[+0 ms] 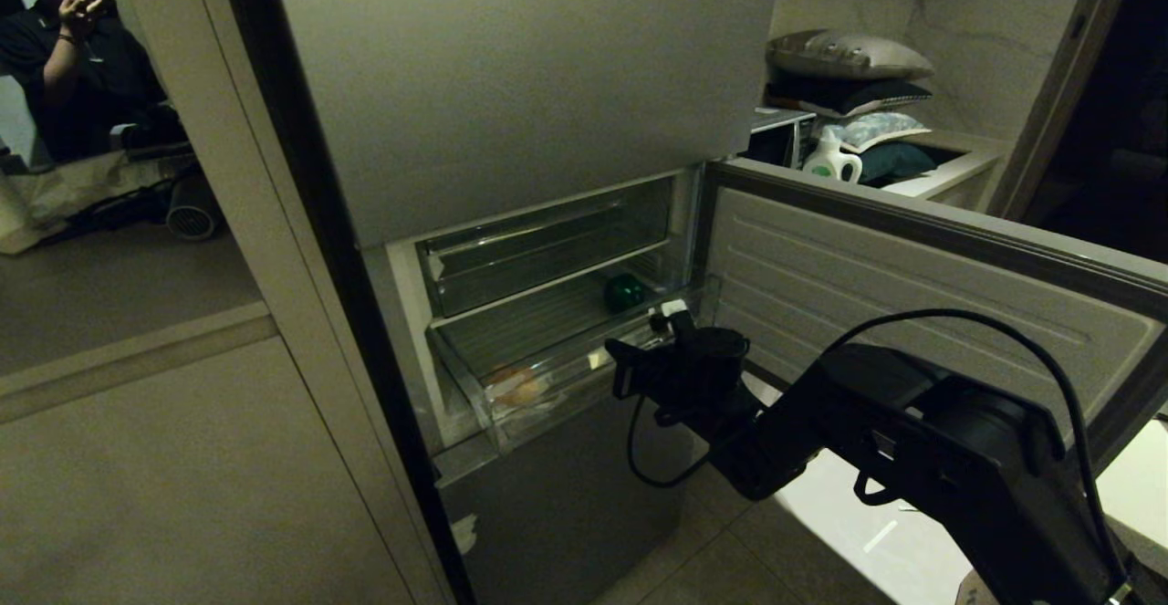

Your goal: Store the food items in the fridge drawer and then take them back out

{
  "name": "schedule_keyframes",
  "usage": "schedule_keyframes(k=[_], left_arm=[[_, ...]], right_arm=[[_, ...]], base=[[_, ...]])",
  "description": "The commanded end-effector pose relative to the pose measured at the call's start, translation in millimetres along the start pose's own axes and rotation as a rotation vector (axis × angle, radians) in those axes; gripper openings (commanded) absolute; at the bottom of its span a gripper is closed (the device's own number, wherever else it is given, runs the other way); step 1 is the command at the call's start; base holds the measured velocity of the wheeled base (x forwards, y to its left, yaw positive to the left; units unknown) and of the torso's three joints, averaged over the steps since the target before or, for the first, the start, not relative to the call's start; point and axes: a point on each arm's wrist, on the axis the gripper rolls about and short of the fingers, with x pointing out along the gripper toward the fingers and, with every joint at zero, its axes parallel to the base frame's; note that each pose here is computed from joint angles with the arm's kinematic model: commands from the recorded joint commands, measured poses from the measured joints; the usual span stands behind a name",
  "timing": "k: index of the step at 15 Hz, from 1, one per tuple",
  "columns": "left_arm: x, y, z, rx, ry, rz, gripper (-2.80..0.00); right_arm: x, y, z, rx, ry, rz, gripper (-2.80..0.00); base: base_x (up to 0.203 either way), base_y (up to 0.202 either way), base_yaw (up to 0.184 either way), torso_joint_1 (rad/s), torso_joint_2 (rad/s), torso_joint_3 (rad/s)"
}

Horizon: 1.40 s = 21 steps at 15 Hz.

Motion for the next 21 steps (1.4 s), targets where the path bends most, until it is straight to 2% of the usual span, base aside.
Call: schedule_keyframes(k=[1,5,8,11,13,16,19,21], left_arm=[[0,0.0,0,0.000,0.001,0.000,-2.80],[0,0.0,0,0.000,0.002,0.000,-2.80],[0,0.0,0,0.000,0.001,0.000,-2.80],[0,0.0,0,0.000,0.002,0.000,-2.80],[0,0.0,0,0.000,0.000,0.000,-2.80],[0,0.0,0,0.000,0.002,0.000,-2.80],[0,0.0,0,0.000,0.002,0.000,-2.80],[0,0.0,0,0.000,0.000,0.000,-2.80]], right_arm=[[-19,15,28,0.004,0.000,0.002,-2.80],[-96,37,87,0.016,0.071,-0.014,-2.80],[-178,39,108,0.030,0.169,-0.066,-2.80],[-253,38,129,0.045,0.149,-0.117,-2.80],[-290,40,131,0.057,0.135,-0.137,-2.80],[-317,41,131,0.125,0.108,-0.170,-2.80],[-320,40,128,0.134,0.118,-0.177,-2.80],[-321,35,129,0.140,0.111,-0.207,-2.80]], base=[[0.000,0.000,0.000,0.000,0.00,0.000],[0.000,0.000,0.000,0.000,0.00,0.000],[0.000,0.000,0.000,0.000,0.00,0.000],[0.000,0.000,0.000,0.000,0.00,0.000],[0.000,0.000,0.000,0.000,0.00,0.000],[0.000,0.000,0.000,0.000,0.00,0.000],[0.002,-0.003,0.026,0.001,0.00,0.004],[0.002,-0.005,0.158,0.000,0.00,-0.001]])
